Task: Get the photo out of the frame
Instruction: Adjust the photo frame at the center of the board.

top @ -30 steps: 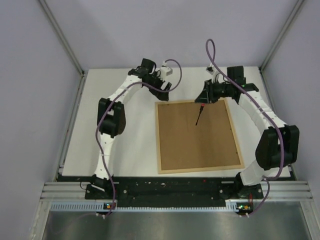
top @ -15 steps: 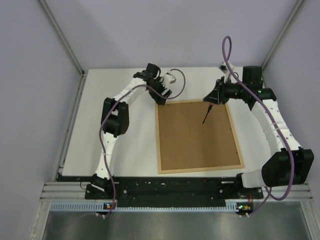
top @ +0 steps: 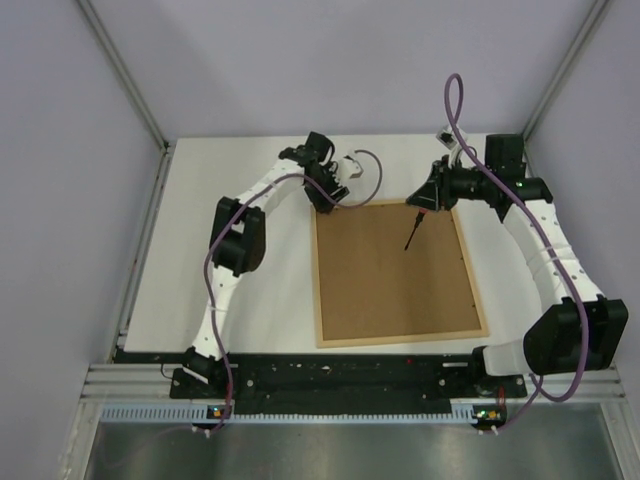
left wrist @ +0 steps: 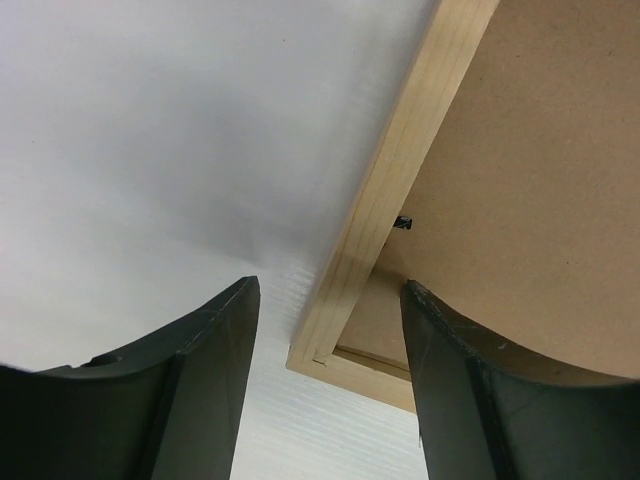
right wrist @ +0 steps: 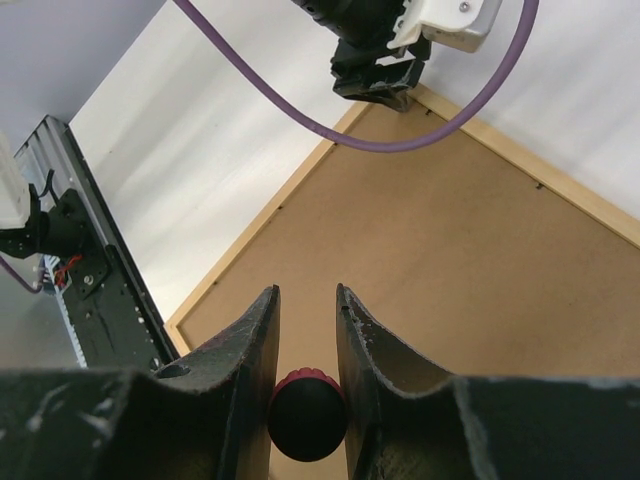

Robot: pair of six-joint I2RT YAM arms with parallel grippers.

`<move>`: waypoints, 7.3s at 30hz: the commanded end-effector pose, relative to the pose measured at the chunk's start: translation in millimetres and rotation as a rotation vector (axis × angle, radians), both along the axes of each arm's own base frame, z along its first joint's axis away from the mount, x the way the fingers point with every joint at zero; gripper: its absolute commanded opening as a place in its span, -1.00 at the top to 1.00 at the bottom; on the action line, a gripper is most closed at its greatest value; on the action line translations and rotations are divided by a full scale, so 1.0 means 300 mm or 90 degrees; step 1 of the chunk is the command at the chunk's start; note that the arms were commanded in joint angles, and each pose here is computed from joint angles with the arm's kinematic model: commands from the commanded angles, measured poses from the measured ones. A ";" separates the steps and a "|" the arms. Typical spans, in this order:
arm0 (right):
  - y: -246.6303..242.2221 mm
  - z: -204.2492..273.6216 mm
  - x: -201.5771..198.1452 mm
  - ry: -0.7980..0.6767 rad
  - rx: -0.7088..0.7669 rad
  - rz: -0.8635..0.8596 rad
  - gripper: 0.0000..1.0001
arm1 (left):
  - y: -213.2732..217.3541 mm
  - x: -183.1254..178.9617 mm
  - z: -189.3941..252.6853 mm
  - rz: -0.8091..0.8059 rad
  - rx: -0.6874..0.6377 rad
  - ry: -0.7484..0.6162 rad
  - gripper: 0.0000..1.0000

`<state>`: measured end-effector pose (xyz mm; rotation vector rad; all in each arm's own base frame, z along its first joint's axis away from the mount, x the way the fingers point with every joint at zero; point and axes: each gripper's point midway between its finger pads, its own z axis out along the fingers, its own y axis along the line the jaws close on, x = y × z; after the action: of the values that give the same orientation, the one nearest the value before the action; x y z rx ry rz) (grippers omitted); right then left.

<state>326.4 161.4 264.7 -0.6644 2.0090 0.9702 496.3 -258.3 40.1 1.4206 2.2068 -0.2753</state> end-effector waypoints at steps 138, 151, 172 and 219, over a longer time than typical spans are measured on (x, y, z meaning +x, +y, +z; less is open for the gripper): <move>-0.174 -0.159 0.628 0.239 0.084 -0.243 1.00 | 0.055 -0.337 0.361 0.221 -0.220 0.209 0.09; -0.804 -0.281 0.196 0.288 -0.023 -0.524 1.00 | -0.068 -0.087 0.177 0.247 -0.108 0.094 0.00; -0.986 -0.659 -0.075 0.447 -0.114 -0.600 1.00 | -0.132 -0.188 0.050 0.213 -0.046 0.117 -0.06; -0.886 -0.748 0.024 0.470 -0.147 -0.532 1.00 | 0.189 -0.406 -0.060 0.366 0.011 0.289 -0.07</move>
<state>336.1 -125.8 58.1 0.5586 2.6642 0.3381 362.6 -220.1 28.8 0.8238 2.8186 -0.4554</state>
